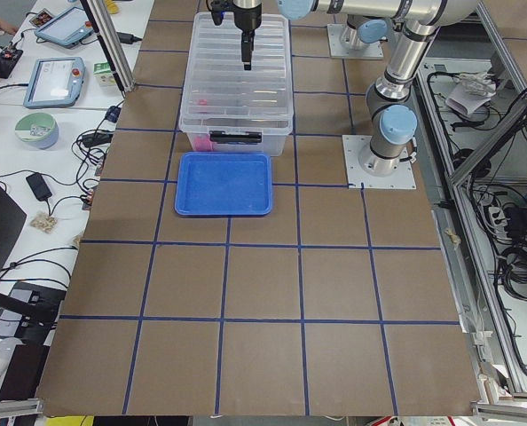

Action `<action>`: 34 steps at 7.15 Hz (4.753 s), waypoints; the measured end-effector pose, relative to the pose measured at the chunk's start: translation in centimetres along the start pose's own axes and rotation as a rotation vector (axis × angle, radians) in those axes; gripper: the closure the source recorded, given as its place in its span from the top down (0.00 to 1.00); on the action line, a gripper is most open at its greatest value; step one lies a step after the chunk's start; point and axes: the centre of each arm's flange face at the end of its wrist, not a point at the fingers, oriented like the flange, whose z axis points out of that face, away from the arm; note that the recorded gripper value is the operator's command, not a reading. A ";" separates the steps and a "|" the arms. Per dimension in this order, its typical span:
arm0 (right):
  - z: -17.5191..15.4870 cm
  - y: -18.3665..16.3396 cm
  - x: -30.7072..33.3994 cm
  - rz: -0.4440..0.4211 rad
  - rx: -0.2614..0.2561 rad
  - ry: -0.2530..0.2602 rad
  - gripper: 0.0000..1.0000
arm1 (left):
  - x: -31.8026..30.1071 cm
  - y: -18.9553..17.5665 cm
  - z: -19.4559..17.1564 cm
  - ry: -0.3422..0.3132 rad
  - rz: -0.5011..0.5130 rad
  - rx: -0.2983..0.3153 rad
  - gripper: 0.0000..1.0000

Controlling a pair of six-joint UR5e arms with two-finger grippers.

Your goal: Place red block in blue tray from box

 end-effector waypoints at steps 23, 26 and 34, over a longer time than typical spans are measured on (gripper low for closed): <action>13.9 -2.2 23.7 0.041 -0.080 0.061 1.00 | -0.3 -2.0 3.7 0.009 0.001 -0.024 1.00; 6.9 -2.8 22.5 0.032 -0.016 0.051 1.00 | -0.1 -3.0 12.2 0.008 0.007 -0.008 1.00; -2.6 -0.8 2.3 0.010 0.022 0.009 1.00 | 2.1 -0.9 24.8 0.022 -0.012 -0.013 1.00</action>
